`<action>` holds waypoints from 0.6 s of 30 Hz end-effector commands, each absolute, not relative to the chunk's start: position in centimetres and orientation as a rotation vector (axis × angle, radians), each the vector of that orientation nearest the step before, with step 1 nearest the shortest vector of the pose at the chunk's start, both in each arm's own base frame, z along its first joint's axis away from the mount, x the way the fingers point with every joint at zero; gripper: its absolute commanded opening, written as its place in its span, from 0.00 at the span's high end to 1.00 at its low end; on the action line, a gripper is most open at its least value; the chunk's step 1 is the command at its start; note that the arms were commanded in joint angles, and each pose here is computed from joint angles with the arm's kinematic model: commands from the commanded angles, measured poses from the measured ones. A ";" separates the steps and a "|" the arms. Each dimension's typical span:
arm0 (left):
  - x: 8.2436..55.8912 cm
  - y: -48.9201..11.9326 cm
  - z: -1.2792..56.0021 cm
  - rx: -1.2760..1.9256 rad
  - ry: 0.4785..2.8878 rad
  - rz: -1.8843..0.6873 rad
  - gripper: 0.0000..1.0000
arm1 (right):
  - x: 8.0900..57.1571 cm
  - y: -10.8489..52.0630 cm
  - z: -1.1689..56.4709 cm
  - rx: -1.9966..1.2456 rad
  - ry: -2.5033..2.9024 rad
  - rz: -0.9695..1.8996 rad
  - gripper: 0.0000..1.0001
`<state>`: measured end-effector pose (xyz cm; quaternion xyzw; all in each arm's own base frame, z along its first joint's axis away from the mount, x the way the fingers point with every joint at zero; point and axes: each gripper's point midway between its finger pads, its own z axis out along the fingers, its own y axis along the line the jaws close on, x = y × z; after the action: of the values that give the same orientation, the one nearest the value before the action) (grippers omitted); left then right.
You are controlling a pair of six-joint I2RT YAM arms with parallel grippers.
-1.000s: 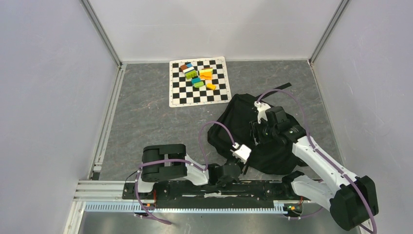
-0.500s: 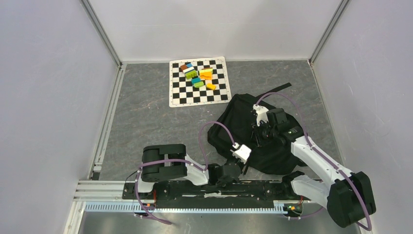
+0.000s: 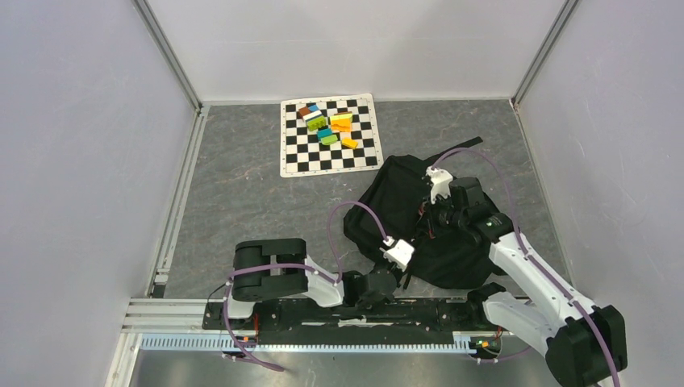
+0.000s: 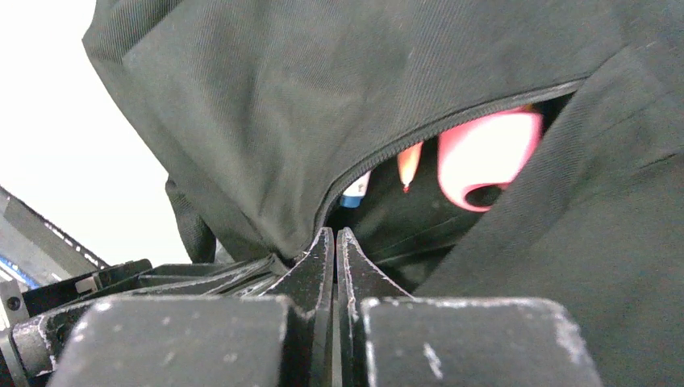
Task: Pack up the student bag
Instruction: Zip the student bag at the center of the board.
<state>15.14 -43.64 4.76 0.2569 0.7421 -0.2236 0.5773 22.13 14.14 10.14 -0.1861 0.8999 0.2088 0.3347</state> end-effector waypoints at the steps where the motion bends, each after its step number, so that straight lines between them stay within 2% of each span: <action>1: 14.3 -42.3 4.5 0.654 1.731 -0.477 0.98 | 25.9 13.8 14.9 -0.427 2.170 0.457 1.00; 18: 12.6 -40.3 4.5 0.677 1.747 -0.425 0.98 | 29.9 10.7 19.9 -0.292 1.972 0.212 1.00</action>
<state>13.27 -42.26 4.79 0.2790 0.7405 -0.2094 0.5744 25.77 11.80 14.26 -0.1528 0.8728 0.1344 0.4436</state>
